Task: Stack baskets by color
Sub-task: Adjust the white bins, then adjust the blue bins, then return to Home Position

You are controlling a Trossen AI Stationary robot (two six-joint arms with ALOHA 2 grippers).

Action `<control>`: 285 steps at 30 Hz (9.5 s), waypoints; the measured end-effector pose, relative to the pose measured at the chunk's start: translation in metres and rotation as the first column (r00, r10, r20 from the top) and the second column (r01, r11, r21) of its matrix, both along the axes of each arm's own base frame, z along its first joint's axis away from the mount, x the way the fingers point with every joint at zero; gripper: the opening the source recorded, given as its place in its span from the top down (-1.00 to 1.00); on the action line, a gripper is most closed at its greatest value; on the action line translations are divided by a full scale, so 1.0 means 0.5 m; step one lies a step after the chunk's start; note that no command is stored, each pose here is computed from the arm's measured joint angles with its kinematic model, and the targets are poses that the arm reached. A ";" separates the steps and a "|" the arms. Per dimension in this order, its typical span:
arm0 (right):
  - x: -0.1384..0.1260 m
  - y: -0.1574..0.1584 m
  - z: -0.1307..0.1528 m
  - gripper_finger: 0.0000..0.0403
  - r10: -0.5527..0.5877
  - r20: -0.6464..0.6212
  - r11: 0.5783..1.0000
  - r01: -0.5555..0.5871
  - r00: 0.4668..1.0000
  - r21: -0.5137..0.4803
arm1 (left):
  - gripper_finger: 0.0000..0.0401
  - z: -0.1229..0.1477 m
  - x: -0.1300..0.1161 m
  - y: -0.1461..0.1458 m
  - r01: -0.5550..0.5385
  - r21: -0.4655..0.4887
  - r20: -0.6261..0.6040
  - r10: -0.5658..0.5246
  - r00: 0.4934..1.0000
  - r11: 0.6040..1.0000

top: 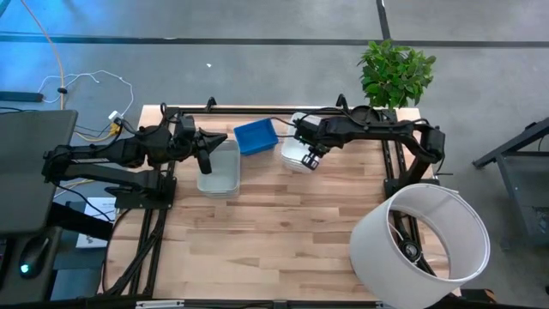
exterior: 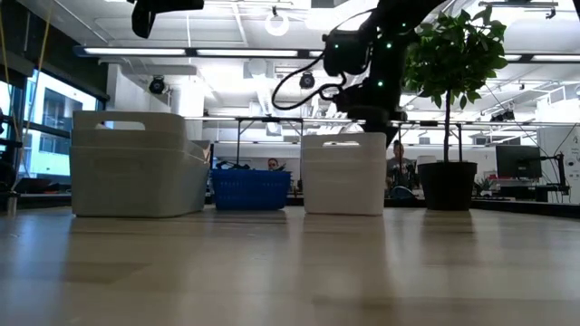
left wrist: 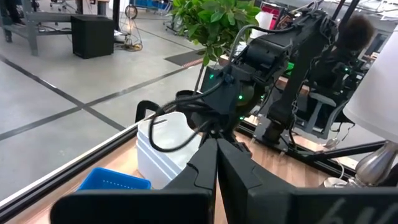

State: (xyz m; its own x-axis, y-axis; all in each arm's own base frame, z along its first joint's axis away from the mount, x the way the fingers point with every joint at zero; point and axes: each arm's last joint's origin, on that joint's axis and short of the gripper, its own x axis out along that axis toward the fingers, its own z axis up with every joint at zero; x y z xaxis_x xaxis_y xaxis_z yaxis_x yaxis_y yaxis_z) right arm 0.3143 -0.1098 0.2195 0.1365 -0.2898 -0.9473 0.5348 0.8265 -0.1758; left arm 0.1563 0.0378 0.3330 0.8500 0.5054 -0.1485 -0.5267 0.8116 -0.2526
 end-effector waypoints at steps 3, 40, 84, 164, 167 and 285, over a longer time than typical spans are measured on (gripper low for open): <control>-0.008 0.011 0.006 1.00 0.035 -0.036 0.999 -0.035 0.999 0.006 | 1.00 0.000 0.000 0.000 0.001 -0.001 0.000 -0.001 1.000 1.000; -0.113 0.084 0.108 1.00 0.169 0.187 0.979 -0.143 0.968 -0.143 | 1.00 -0.005 0.000 -0.001 0.016 -0.020 -0.014 -0.016 1.000 1.000; -0.258 0.101 0.064 1.00 -0.019 0.179 1.000 0.019 0.984 0.003 | 1.00 0.005 0.028 0.011 -0.026 -0.092 -0.083 0.018 0.996 0.995; -0.279 0.121 0.165 1.00 -0.058 0.672 0.997 0.073 0.738 0.006 | 1.00 -0.264 0.525 0.180 0.105 -0.384 -0.825 -0.392 0.408 0.918; -0.279 0.121 0.165 1.00 -0.051 0.671 0.998 0.069 0.740 0.000 | 1.00 -0.261 0.539 0.156 0.139 -0.374 -0.811 -0.396 0.432 0.917; -0.231 0.198 0.240 1.00 0.236 0.899 0.954 -0.262 0.369 -0.142 | 1.00 0.049 0.021 -0.052 0.275 0.220 0.209 -0.321 0.924 0.936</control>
State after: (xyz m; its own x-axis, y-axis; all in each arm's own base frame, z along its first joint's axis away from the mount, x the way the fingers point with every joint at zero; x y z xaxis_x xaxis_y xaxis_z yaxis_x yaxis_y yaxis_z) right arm 0.1989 -0.0106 0.3397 0.9710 -0.0707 -0.2285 0.1373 0.9470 0.2904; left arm 0.1669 0.0116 0.3574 0.9638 0.2218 0.1480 -0.1958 0.9654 -0.1720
